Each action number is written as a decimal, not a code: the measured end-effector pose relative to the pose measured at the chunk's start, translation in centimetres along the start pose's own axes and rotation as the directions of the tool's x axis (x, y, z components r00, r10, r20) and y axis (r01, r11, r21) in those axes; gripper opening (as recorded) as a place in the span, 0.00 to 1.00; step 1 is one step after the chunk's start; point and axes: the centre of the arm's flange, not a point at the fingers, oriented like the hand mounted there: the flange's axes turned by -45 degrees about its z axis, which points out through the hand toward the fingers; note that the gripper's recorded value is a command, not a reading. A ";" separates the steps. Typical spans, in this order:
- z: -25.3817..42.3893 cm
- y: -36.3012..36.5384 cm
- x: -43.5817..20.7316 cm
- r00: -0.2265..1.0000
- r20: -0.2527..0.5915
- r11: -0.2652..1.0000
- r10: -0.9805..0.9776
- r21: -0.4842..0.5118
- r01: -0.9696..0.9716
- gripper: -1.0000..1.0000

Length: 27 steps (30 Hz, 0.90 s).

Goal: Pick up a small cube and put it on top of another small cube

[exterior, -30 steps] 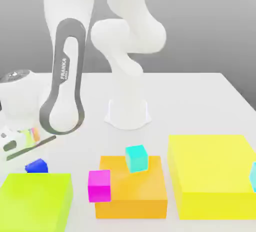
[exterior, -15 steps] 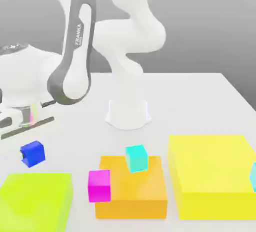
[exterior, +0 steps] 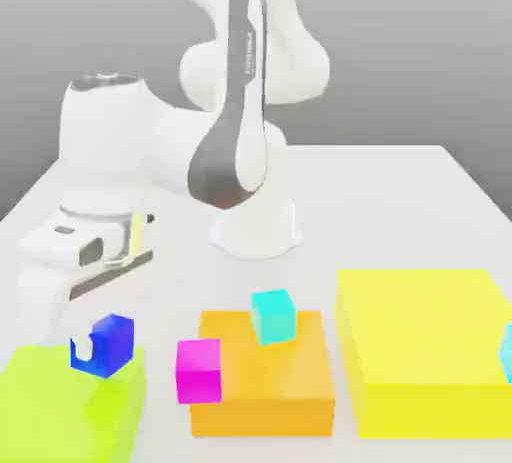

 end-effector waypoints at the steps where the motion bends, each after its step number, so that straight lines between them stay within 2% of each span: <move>1: -0.2 0.3 1.3 0.999 -0.011 0.999 -0.037 -0.011 0.037 0.00; 6: 0.0 1.1 10.5 0.928 -0.132 0.935 -0.347 0.025 0.354 0.00; 11: -0.9 0.3 19.4 0.744 -0.247 0.761 -0.621 0.037 0.647 0.00; 15: -2.6 -1.2 26.0 0.535 -0.308 0.558 -0.787 0.018 0.830 0.00; 19: -5.2 -3.5 32.0 0.293 -0.334 0.315 -0.896 -0.012 0.949 0.00; 26: -11.6 -9.3 41.5 -0.176 -0.293 -0.166 -0.940 -0.057 0.984 0.00; 27: -11.3 -10.0 42.2 -0.212 -0.286 -0.203 -0.934 -0.061 0.977 0.00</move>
